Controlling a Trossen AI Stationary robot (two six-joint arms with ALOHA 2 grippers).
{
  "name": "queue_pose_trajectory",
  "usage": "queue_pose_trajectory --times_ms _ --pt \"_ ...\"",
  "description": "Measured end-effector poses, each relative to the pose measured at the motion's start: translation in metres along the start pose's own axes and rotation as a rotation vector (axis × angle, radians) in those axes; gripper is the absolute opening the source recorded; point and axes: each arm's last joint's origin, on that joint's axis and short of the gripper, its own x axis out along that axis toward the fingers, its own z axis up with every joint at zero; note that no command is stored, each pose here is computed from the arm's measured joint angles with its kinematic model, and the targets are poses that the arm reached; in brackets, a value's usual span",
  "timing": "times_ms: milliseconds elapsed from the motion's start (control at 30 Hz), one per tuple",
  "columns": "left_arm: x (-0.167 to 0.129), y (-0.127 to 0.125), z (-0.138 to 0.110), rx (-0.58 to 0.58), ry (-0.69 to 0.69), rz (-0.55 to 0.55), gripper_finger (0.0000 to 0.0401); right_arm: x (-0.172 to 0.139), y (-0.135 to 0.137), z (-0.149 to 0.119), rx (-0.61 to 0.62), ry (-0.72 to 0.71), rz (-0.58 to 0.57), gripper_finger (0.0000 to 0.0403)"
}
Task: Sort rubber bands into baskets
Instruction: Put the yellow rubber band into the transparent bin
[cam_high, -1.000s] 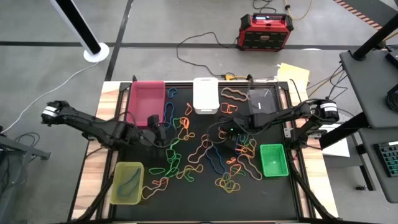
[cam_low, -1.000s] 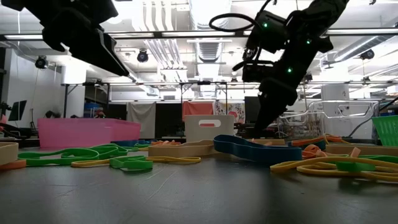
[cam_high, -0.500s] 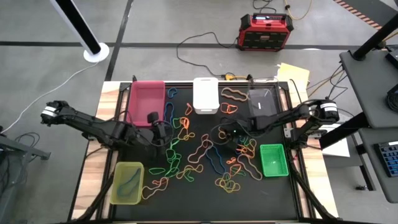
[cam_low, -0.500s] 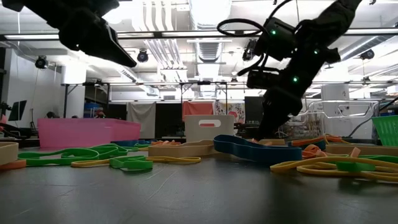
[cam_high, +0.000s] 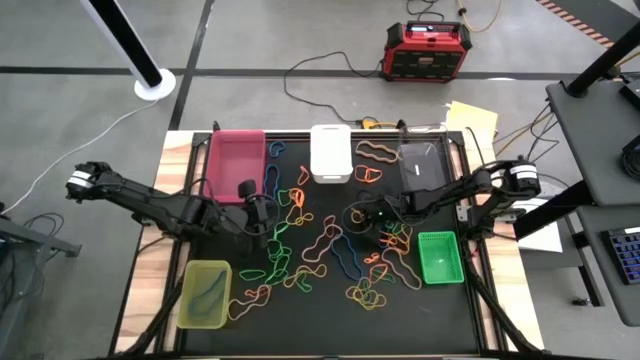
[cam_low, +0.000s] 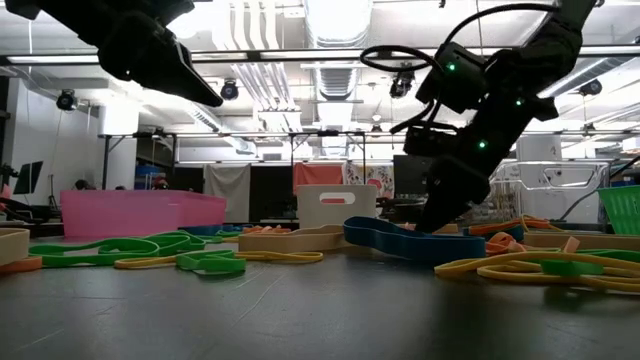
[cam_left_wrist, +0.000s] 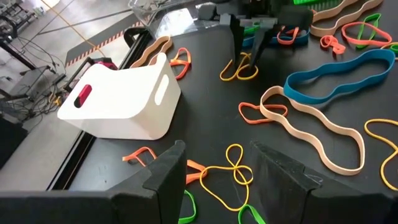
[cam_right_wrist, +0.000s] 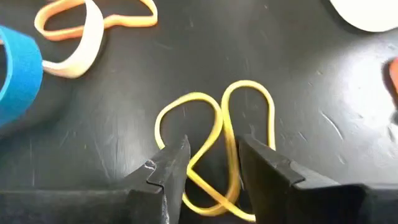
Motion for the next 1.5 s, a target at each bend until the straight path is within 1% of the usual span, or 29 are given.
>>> queue_pose_trajectory --times_ms 167,367,400,533,633,833,933,1000,1033,1100,1167,1233,1300,1400,1500 --pt "0.000 0.000 0.001 -0.002 -0.004 0.000 0.0160 0.012 0.001 -0.005 -0.013 0.026 -0.005 0.0101" --pt "0.000 0.000 0.001 -0.005 -0.007 0.001 0.0160 0.014 0.002 -0.006 -0.019 0.033 -0.006 0.0024" --pt "0.000 0.000 0.001 -0.005 -0.007 0.001 0.0160 0.013 0.002 -0.005 -0.021 0.028 -0.005 0.0017" --pt "0.000 0.001 0.001 -0.005 -0.007 0.032 0.0160 0.005 0.001 0.001 -0.029 -0.004 0.001 0.0010" --pt "0.000 0.002 0.001 -0.005 -0.007 0.053 0.0160 -0.007 0.000 0.006 -0.054 -0.035 0.010 0.0009" --pt "0.000 0.002 0.002 -0.011 -0.016 0.053 0.0160 -0.043 -0.003 0.026 -0.075 -0.189 0.022 0.0009" --pt "0.000 0.002 0.004 -0.024 -0.033 0.054 0.0160 -0.062 -0.006 0.034 -0.088 -0.268 -0.005 0.0009" --pt "0.000 0.002 0.005 -0.028 -0.039 0.054 0.0160 -0.075 -0.010 0.037 -0.090 -0.309 -0.102 0.0009" --pt "0.000 0.002 0.005 -0.029 -0.041 0.054 0.0160 -0.081 -0.013 0.038 -0.081 -0.324 -0.182 0.0009" --pt "0.000 0.002 0.005 -0.032 -0.044 0.054 0.0160 -0.092 -0.021 0.037 -0.051 -0.336 -0.375 0.0009" --pt "0.000 0.002 0.006 -0.040 -0.052 0.054 0.0160 -0.103 -0.030 0.034 0.025 -0.342 -0.618 0.0009" --pt "0.000 0.002 0.007 -0.049 -0.064 0.053 0.0160 -0.112 -0.039 0.029 0.083 -0.329 -0.807 0.0009" --pt "0.000 0.002 0.008 -0.056 -0.073 0.053 0.0160 -0.119 -0.048 0.025 0.163 -0.331 -0.896 0.0009" --pt "-0.001 0.002 0.010 -0.066 -0.088 0.053 0.0160 -0.124 -0.063 0.019 0.300 -0.334 -0.943 0.0009" --pt "-0.001 0.002 0.011 -0.072 -0.095 0.053 0.0160 -0.126 -0.077 0.011 0.401 -0.304 -0.992 0.0009"
